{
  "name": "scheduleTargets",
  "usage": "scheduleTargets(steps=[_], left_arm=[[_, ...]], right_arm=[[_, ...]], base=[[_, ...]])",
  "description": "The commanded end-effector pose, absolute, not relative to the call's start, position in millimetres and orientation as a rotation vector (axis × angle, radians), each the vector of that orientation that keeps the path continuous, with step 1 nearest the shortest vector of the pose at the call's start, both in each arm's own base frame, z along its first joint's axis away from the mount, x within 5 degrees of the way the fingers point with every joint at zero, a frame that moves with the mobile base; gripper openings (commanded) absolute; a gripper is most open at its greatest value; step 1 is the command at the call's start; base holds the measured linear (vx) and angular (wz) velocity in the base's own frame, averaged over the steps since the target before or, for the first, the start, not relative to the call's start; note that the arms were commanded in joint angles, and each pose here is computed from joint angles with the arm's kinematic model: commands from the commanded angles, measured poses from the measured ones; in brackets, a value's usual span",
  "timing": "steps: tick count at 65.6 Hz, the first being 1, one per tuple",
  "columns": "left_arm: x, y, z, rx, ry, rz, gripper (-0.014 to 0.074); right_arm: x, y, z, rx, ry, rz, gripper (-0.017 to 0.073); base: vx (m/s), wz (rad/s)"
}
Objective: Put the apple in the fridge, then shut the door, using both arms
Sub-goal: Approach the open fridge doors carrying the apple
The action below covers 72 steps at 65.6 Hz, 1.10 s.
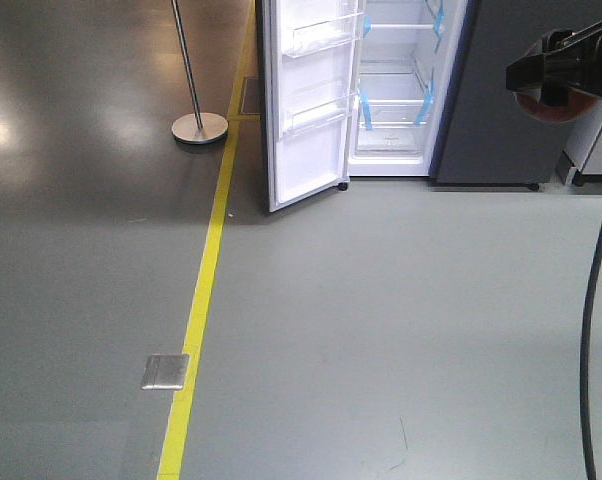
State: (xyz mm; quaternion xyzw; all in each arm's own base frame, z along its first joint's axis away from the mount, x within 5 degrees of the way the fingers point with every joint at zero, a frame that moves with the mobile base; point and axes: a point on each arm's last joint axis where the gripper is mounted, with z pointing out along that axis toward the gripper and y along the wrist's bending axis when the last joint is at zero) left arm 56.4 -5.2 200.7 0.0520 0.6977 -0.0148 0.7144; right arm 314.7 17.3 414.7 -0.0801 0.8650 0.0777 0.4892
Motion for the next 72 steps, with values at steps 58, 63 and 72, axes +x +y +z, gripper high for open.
scheduleTargets(steps=[58,63,72], left_arm=[[53.8,-5.4,214.3,0.098,1.441,-0.052,-0.0007],[53.8,-5.4,214.3,0.098,1.441,-0.052,-0.0007],[53.8,-5.4,214.3,0.098,1.441,-0.052,-0.0007]], right_arm=[[306.8,15.5,442.0,-0.171,1.963,0.171,0.0102],[306.8,15.5,442.0,-0.171,1.963,0.171,0.0102],[306.8,15.5,442.0,-0.171,1.963,0.171,0.0102]], base=[[0.07,-0.02],[0.07,-0.01],[0.07,0.0]])
